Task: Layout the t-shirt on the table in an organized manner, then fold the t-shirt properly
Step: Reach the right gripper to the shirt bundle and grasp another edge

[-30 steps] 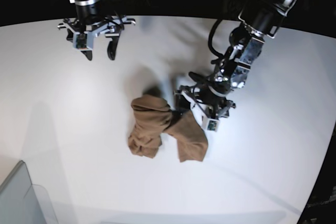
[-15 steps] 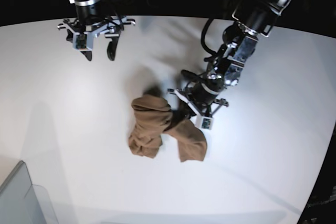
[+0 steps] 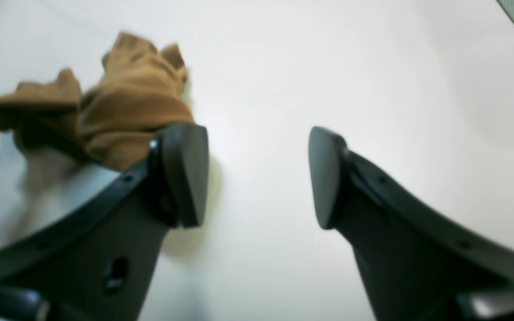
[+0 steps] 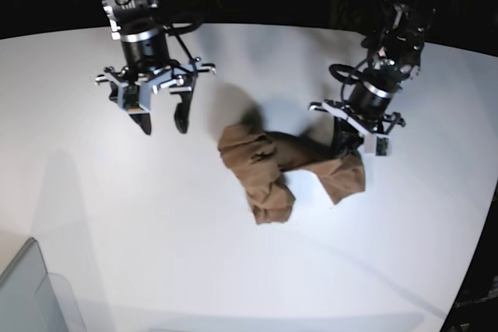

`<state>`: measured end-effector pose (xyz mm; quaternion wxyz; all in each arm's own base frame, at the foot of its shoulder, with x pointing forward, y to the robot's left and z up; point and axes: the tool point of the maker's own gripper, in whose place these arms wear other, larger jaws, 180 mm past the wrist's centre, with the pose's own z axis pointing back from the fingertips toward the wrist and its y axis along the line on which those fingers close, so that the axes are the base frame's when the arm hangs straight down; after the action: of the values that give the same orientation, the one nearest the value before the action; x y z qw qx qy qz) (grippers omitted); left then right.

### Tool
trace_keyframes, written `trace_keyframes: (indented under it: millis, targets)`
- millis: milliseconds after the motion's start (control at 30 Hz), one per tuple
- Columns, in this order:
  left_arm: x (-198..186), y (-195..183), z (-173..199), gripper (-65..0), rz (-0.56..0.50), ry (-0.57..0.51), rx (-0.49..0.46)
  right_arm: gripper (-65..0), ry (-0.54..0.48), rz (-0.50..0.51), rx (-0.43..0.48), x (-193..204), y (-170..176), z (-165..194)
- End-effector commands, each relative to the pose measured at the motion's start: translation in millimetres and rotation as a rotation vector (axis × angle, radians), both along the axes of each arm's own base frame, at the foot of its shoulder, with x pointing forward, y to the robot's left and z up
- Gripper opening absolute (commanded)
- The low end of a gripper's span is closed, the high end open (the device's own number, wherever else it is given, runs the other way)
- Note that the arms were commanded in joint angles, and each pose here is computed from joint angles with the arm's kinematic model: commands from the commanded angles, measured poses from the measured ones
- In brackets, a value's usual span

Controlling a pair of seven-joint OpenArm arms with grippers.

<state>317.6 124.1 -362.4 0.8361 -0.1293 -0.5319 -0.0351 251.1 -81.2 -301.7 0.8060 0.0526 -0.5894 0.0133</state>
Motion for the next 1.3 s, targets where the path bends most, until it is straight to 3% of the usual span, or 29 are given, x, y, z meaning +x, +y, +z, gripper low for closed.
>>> trace_keyframes:
  millis: [0,200,300,600,900,1267]
  targets:
    - [3,3,10,-64.5,0.005,-0.04,-0.003,-28.5,-0.059,0.015,0.014,5,7,16]
    - [-33,16,-22,-64.5,0.035,0.062,0.009,-28.5,-0.153,0.168,0.073,22,64,45]
    - [-45,18,-30,-64.5,0.041,0.091,0.011,-28.5,-0.145,0.237,0.057,37,87,52]
    - [-72,26,-48,-64.5,0.033,0.161,0.038,-28.4,-0.047,0.447,-0.147,88,162,50]
    - [-79,25,-51,-64.5,0.032,0.175,0.038,-28.4,0.1,0.642,-0.325,106,239,-19]
    - [-79,30,-58,-64.5,0.041,0.189,0.045,-28.5,0.113,0.645,-0.409,135,235,-53]
